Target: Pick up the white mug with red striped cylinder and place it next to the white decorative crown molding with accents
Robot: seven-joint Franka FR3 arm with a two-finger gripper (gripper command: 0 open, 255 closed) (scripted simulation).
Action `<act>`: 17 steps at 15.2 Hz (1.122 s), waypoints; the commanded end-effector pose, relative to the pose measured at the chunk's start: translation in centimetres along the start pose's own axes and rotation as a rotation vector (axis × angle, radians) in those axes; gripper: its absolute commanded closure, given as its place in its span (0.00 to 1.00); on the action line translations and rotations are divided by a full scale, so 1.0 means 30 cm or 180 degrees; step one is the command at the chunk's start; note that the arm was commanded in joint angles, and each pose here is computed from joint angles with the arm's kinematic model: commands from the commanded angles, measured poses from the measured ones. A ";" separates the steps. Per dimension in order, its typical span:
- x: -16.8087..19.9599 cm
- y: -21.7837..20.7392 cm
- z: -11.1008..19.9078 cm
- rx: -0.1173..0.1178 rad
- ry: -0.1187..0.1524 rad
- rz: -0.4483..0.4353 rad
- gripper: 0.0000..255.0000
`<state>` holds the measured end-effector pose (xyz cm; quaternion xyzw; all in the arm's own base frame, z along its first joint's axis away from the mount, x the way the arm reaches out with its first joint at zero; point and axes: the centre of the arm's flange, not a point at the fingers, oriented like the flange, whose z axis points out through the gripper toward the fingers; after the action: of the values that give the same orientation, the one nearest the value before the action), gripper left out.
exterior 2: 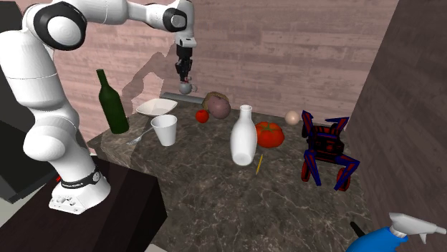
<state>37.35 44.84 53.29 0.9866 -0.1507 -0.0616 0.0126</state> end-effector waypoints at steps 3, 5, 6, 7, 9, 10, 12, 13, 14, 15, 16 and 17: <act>-0.015 -0.001 0.061 0.0000 0.0001 0.0004 1.00; -0.011 -0.002 0.096 0.0000 0.0001 0.0004 1.00; -0.009 -0.003 0.114 0.0000 0.0001 0.0004 1.00; -0.007 -0.004 0.131 0.0000 0.0001 0.0004 1.00; -0.003 -0.005 0.166 0.0000 0.0001 0.0004 1.00; 0.000 -0.006 0.183 0.0000 0.0001 0.0004 1.00; 0.004 -0.008 0.218 0.0000 0.0001 0.0004 1.00; 0.006 -0.008 0.236 0.0000 0.0001 0.0004 1.00; 0.008 -0.009 0.253 0.0000 0.0001 0.0004 1.00; 0.010 -0.010 0.271 0.0000 0.0001 0.0004 1.00; 0.012 -0.011 0.288 0.0000 0.0001 0.0004 1.00; 0.014 -0.011 0.306 0.0000 0.0001 0.0004 1.00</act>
<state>36.80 44.92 44.68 0.9865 -0.1514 -0.0617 0.0129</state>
